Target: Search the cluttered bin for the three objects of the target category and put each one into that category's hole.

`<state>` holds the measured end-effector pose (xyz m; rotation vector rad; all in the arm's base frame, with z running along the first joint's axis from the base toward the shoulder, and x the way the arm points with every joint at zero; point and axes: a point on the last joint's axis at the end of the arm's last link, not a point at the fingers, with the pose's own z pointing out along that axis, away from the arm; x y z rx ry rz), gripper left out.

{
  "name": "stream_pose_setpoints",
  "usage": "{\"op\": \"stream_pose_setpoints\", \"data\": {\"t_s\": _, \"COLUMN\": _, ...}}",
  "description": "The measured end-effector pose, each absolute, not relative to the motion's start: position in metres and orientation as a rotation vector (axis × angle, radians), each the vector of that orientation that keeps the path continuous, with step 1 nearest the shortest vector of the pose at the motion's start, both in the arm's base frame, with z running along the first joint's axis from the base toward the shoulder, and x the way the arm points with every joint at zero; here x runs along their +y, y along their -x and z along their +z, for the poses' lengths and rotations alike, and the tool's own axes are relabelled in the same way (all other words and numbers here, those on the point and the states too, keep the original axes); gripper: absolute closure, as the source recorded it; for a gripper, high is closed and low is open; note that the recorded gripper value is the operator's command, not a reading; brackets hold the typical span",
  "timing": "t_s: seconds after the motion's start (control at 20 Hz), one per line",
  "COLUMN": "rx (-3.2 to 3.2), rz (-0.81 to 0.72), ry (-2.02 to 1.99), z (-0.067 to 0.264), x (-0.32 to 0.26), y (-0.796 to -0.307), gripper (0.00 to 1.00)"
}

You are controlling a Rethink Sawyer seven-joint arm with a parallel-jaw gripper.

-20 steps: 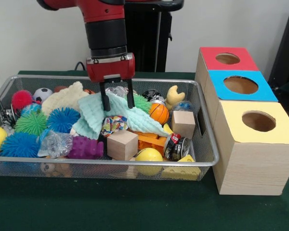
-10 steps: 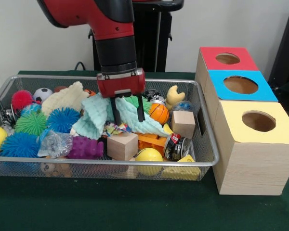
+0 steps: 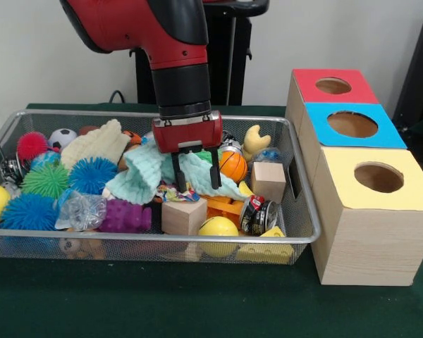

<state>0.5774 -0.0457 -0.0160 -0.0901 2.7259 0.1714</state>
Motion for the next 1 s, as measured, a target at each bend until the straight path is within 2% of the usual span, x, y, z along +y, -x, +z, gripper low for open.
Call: {"op": "stream_pose_setpoints", "data": {"t_s": 1.0, "rx": 2.699, "rz": 0.145, "ry": 0.158, "z": -0.0164, "x": -0.0513, "y": -0.5803, "gripper": 0.0}}
